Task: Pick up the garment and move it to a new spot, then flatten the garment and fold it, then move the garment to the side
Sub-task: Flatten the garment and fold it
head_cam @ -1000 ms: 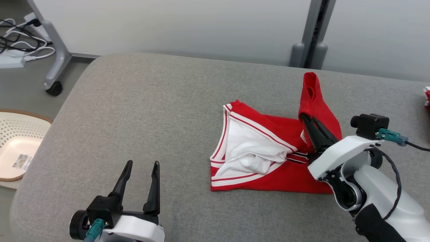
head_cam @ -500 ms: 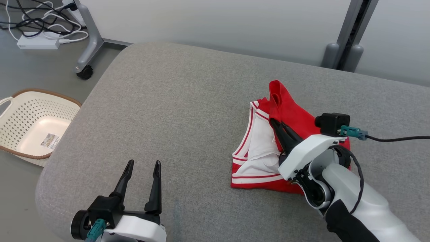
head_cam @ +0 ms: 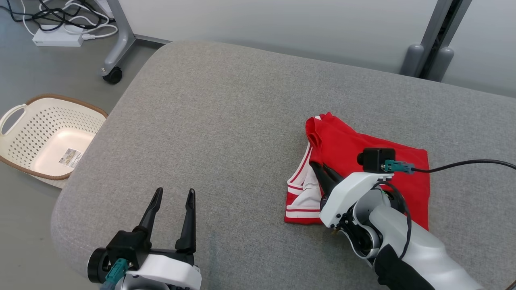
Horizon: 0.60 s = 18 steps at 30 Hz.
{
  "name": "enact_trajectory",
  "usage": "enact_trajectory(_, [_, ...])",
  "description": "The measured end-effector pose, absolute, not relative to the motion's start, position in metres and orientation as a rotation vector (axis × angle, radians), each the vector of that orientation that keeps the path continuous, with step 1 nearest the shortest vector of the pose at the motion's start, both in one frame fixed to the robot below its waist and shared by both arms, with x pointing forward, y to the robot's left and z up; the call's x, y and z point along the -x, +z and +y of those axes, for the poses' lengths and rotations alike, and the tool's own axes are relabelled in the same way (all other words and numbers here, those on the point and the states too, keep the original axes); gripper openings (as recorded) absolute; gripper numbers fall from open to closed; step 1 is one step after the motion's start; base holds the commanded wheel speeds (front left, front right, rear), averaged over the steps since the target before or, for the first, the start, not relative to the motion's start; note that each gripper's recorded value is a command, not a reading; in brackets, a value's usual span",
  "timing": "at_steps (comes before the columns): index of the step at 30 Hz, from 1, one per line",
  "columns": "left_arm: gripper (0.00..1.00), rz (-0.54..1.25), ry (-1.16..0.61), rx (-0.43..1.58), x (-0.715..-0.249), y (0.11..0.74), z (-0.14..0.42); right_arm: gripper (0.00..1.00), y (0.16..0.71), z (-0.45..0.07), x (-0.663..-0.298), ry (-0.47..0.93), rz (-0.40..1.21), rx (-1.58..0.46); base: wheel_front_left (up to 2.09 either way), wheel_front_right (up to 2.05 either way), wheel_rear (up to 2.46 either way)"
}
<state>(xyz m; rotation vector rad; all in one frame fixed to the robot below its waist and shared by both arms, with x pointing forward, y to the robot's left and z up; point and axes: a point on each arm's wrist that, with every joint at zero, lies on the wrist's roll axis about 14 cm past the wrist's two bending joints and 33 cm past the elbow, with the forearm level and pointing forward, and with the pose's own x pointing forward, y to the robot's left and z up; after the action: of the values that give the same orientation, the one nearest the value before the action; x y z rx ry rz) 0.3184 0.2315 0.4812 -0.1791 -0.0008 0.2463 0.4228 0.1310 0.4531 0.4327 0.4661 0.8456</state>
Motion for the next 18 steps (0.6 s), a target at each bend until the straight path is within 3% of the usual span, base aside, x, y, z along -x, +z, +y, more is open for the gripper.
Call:
enact_trajectory(1, [1.0, -0.002, 0.247, 0.179, -0.319, 0.481, 0.232, 1.0, 0.452, 0.132, -0.422, 0.847, 0.47, -0.434, 0.0, 0.0, 0.0])
enact_trajectory(12, [1.0, -0.002, 0.222, 0.179, -0.327, 0.481, 0.224, 1.0, 0.486, 0.134, -0.422, 0.877, 0.351, -0.477, 0.0, 0.0, 0.0])
enact_trajectory(18, [1.0, -0.008, 0.162, 0.182, -0.343, 0.483, 0.209, 1.0, 0.506, 0.075, -0.465, 0.769, 0.195, -0.333, 0.0, 0.0, 0.0])
